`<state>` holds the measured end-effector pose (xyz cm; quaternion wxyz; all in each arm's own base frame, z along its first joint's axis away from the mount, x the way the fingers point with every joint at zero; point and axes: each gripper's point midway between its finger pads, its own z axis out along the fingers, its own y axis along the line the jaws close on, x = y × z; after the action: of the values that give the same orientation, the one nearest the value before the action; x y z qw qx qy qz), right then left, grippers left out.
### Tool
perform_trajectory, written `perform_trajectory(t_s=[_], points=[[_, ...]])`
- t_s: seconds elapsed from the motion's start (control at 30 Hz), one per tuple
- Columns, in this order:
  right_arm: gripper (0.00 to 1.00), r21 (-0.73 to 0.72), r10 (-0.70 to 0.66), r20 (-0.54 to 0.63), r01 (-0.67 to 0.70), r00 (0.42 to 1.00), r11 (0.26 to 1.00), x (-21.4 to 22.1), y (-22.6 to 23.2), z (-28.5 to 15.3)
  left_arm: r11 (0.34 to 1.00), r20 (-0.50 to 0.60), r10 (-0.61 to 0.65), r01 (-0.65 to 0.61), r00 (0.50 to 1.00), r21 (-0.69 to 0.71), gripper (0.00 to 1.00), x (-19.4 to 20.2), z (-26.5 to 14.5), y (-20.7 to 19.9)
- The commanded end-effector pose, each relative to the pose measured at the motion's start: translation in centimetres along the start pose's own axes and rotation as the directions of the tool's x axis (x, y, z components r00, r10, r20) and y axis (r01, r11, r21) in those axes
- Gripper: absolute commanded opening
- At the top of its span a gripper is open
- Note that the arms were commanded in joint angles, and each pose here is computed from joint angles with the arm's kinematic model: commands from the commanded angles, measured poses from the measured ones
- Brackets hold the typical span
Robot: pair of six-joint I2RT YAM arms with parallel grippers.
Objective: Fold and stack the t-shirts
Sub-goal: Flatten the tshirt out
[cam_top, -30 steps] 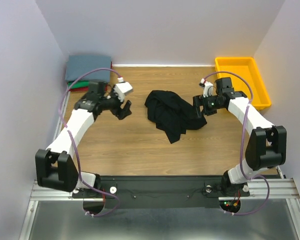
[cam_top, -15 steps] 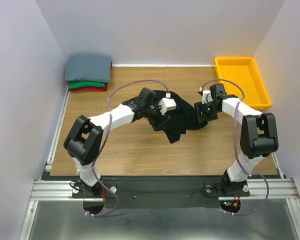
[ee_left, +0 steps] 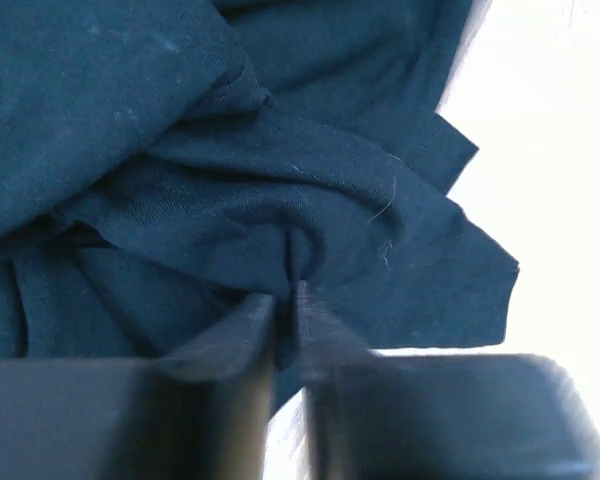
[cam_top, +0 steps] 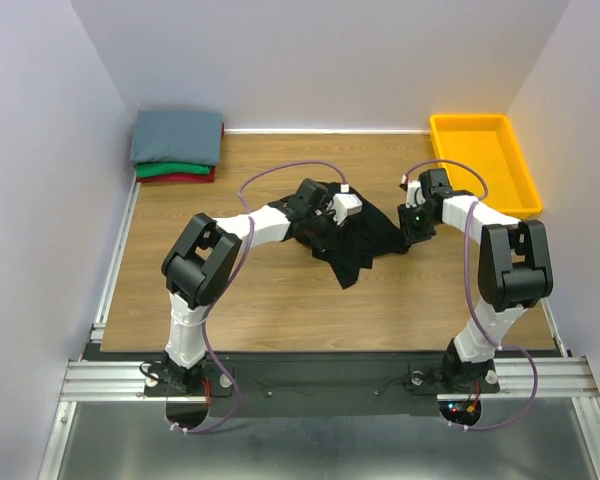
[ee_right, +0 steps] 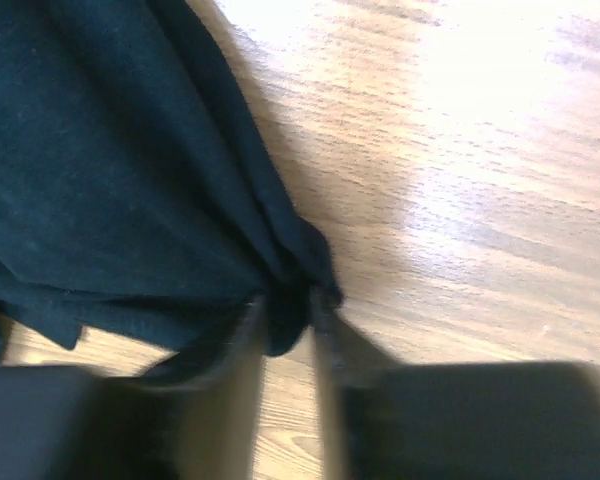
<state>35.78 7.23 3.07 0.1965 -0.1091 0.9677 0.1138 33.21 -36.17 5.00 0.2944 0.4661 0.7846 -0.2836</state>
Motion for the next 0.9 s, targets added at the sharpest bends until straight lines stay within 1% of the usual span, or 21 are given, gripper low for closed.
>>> perform_trajectory(t_s=[0.0,0.03,0.07,0.1,0.13,0.17,0.2,0.23,0.27,0.3,0.37,0.4,0.47,0.5,0.6,0.67,0.7,0.77,0.83,0.87], points=[[0.16,0.019,-0.012,0.051,0.011,0.999,1.0,-1.3,-0.3,-0.8,0.998,0.055,0.025,-0.027,0.998,0.049,0.01,-3.3,-2.6,-1.7],[0.01,0.03,-0.023,0.076,0.021,0.997,0.999,-1.8,-0.3,-1.6,0.999,0.086,0.033,-0.037,0.996,0.037,0.0,-4.3,-4.4,-1.5],[0.0,0.035,-0.026,0.087,0.023,0.996,0.999,-2.1,-0.4,-2.0,0.999,0.082,0.023,-0.026,0.996,0.038,0.0,-3.9,-5.4,-1.5],[0.01,0.039,-0.034,0.1,0.03,0.994,0.999,-2.4,-0.4,-2.5,0.998,0.102,0.018,-0.023,0.995,0.053,0.0,-4.3,-6.6,-1.6],[0.0,0.045,-0.041,0.127,0.035,0.991,0.998,-3.0,-0.3,-3.4,0.998,0.145,0.03,-0.036,0.989,0.042,0.0,-5.6,-8.7,-1.6],[0.01,0.052,-0.042,0.143,0.035,0.989,0.998,-3.4,-0.4,-3.9,1.0,0.145,0.012,-0.015,0.989,0.021,0.0,-5.3,-10.3,-0.4],[0.01,0.06,-0.047,0.157,0.038,0.986,0.997,-3.7,-0.4,-4.5,0.999,0.179,0.028,-0.03,0.983,0.011,0.0,-6.3,-12.3,-0.5],[0.01,0.07,-0.054,0.188,0.042,0.981,0.997,-4.4,-0.4,-5.6,1.0,0.192,0.028,-0.029,0.981,0.002,0.0,-6.6,-13.6,-0.2],[0.0,0.079,-0.055,0.206,0.04,0.977,0.996,-4.8,-0.7,-6.2,1.0,0.195,0.011,-0.007,0.981,-0.021,0.0,-6.2,-15.3,1.3],[0.01,0.093,-0.061,0.219,0.042,0.974,0.995,-5.1,-0.9,-6.8,0.999,0.217,0.024,-0.015,0.976,-0.045,0.0,-6.7,-17.1,1.6],[0.0,0.113,-0.067,0.258,0.039,0.964,0.993,-6.0,-1.3,-8.3,0.997,0.213,0.014,0.002,0.977,-0.074,0.0,-6.4,-19.4,2.8],[0.0,0.124,-0.074,0.282,0.04,0.957,0.991,-6.5,-1.4,-9.2,0.993,0.213,0.022,0.003,0.977,-0.117,0.0,-5.9,-20.9,4.5],[0.01,0.149,-0.083,0.31,0.038,0.947,0.988,-7.2,-2.0,-10.5,0.988,0.193,0.015,0.015,0.981,-0.156,0.0,-5.2,-22.7,5.6],[0.01,0.172,-0.096,0.328,0.041,0.94,0.984,-7.8,-2.4,-11.4,0.978,0.189,0.008,0.032,0.982,-0.205,0.0,-4.5,-24.1,7.3],[0.01,0.187,-0.121,0.36,0.056,0.925,0.981,-9.2,-2.7,-12.9,0.966,0.163,-0.047,0.087,0.986,-0.242,0.0,-2.3,-26.0,9.7],[0.01,0.166,-0.124,0.361,0.067,0.924,0.984,-9.3,-2.2,-13.0,0.964,0.165,-0.06,0.1,0.985,-0.247,0.0,-1.6,-26.7,10.4],[0.0,0.147,-0.123,0.365,0.073,0.923,0.986,-9.4,-1.8,-13.2,0.963,0.166,-0.065,0.105,0.984,-0.248,0.0,-1.3,-26.9,10.6],[0.01,0.058,-0.122,0.364,0.109,0.923,0.992,-9.4,-0.1,-13.3,0.96,0.166,-0.061,0.103,0.984,-0.259,0.0,-1.0,-27.6,11.0],[0.01,-0.013,-0.116,0.39,0.132,0.914,0.991,-10.2,1.4,-14.1,0.97,0.184,-0.045,0.088,0.982,-0.229,0.0,-1.7,-27.9,10.3],[0.01,-0.028,-0.115,0.404,0.138,0.907,0.99,-10.8,1.8,-14.5,0.971,0.207,-0.031,0.079,0.978,-0.227,0.0,-2.8,-28.5,10.2]])
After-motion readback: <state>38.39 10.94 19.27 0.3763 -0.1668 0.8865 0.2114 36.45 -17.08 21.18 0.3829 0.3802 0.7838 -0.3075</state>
